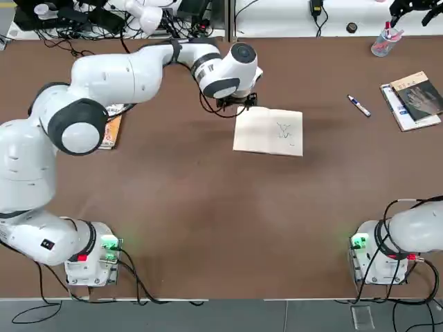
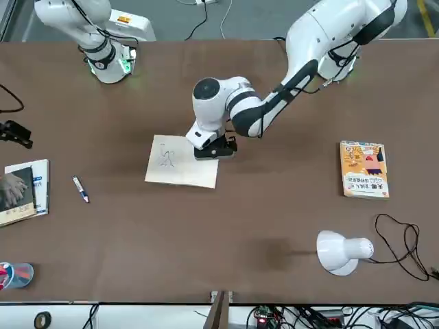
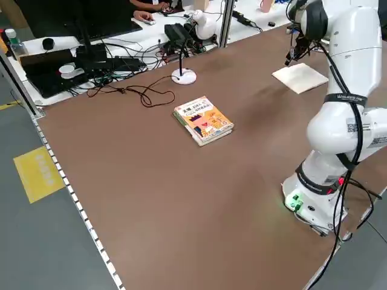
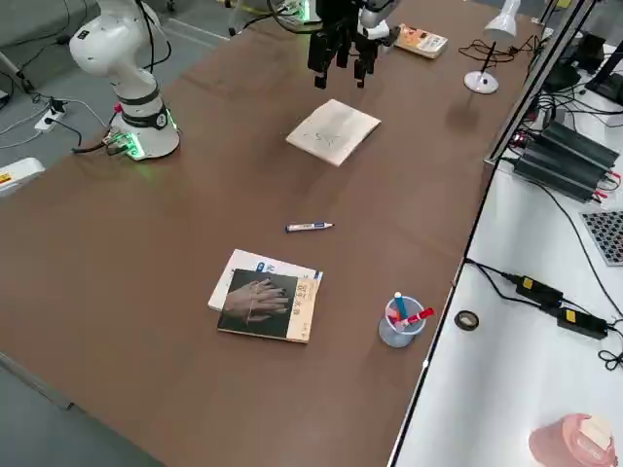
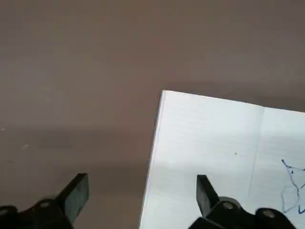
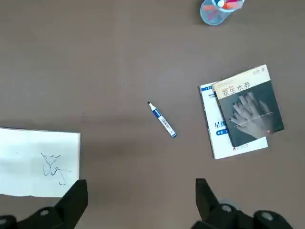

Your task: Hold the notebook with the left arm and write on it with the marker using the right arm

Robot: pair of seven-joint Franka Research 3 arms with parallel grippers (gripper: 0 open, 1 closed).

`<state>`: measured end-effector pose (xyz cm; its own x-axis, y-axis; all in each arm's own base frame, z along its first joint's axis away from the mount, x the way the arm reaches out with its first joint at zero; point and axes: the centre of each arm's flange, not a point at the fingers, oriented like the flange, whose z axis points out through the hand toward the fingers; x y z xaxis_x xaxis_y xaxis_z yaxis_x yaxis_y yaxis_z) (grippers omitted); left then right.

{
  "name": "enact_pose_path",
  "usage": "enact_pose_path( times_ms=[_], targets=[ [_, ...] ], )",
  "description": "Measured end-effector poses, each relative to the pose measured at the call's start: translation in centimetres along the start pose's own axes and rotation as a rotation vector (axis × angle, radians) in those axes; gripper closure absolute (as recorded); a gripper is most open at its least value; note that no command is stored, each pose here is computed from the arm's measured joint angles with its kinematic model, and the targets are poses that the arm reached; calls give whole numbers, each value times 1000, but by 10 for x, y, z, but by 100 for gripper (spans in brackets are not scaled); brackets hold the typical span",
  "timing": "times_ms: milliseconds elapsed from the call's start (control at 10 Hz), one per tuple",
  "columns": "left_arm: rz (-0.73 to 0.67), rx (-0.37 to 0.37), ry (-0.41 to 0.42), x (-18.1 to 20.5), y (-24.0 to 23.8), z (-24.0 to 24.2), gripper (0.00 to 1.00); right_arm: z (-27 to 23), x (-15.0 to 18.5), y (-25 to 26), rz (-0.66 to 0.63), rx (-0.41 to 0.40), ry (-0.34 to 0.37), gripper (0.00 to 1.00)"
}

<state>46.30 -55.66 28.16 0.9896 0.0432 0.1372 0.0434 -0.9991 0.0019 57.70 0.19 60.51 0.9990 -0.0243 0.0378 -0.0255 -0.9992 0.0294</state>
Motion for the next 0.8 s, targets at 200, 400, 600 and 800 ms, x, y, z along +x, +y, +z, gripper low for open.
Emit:
enact_pose_path(
  times_ms=[200,400,600,800],
  targets=[
    [6,-33,-6,-4,6,13,0,-7,1,3,4,0,14,0],
    [11,-60,-12,-9,10,27,0,-14,1,4,6,0,29,0],
    [17,-50,-9,-11,10,44,0,-20,1,5,5,-12,41,0],
    [25,-22,8,-12,9,58,0,-22,1,6,5,-19,46,0]
  ],
)
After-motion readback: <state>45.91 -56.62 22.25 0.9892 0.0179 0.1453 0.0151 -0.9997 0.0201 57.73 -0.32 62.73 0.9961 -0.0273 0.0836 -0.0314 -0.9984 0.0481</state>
